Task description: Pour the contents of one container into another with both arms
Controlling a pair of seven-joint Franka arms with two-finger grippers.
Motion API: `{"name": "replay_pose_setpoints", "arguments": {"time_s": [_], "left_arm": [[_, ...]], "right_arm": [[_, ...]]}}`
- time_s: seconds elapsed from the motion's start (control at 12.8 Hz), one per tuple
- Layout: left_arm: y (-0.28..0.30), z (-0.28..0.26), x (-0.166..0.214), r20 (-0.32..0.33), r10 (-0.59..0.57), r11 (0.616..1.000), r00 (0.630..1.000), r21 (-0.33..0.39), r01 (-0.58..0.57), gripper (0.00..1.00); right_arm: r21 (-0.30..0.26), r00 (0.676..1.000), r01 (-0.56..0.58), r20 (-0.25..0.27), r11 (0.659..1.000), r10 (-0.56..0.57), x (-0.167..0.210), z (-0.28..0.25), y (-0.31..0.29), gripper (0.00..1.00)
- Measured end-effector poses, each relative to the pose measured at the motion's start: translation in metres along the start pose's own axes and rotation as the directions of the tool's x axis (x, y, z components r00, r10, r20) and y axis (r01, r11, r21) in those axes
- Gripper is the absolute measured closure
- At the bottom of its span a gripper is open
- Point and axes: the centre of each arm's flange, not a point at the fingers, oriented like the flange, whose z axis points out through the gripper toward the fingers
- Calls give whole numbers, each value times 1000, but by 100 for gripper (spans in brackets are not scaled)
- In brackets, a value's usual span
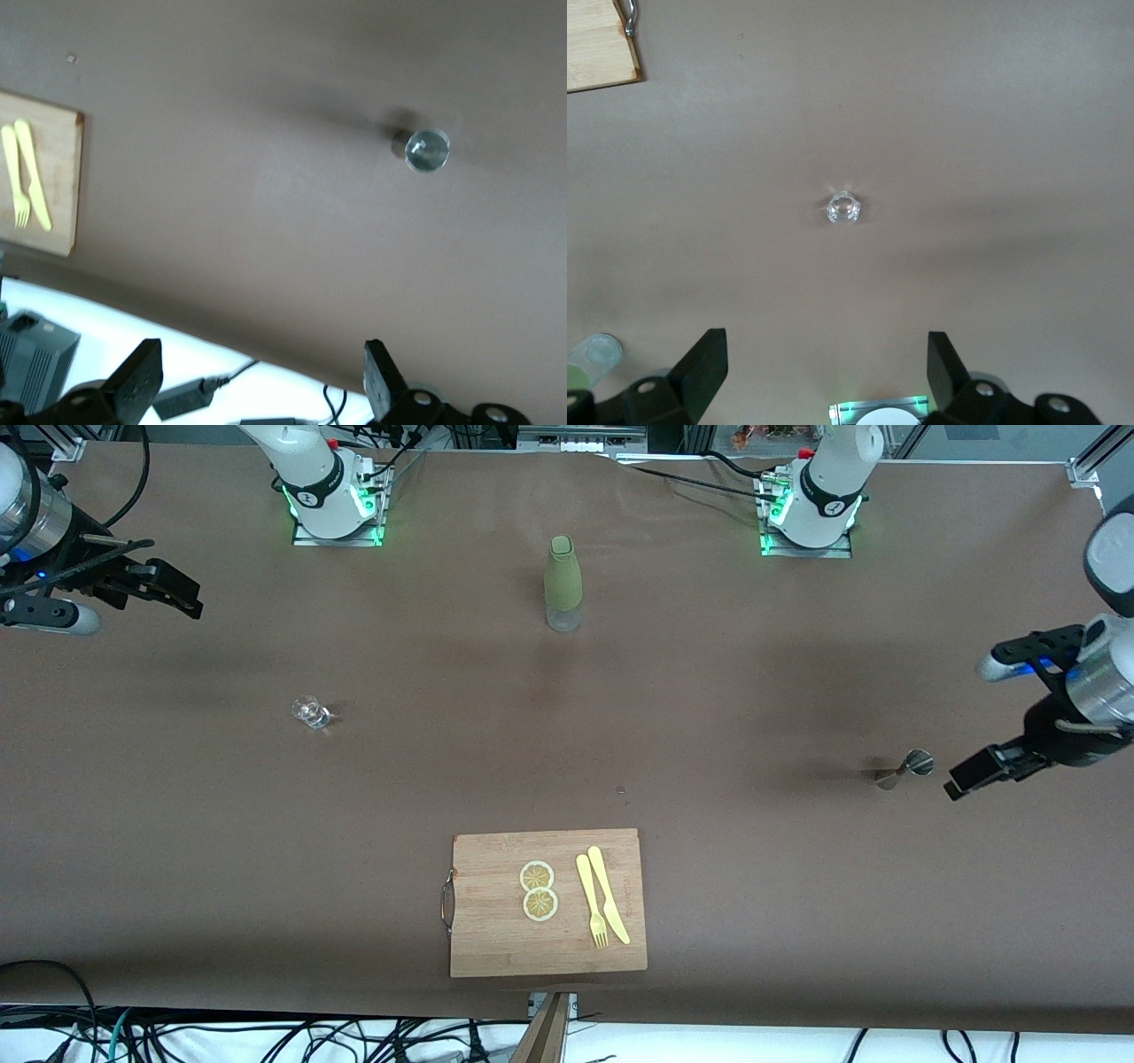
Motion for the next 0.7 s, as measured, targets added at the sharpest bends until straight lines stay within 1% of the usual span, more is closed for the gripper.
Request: {"name": "replay_pose_setpoints", "arguments": {"time_s": [0.23, 0.39, 0.7], "left_arm": [[8, -15, 43, -22, 28, 999, 999, -34, -29, 0], [20, -35, 69, -66, 17, 998, 998, -63, -21, 0], [30, -75, 89, -71, 15, 996, 997, -89, -21, 0]], "right_arm": [[0, 1000, 0, -2, 1000, 0, 0, 0, 0, 0], [1, 1000, 0, -6, 1000, 0, 1, 0, 0, 0], [2, 1000, -1, -8, 1000, 1, 2, 0, 0, 0]]}}
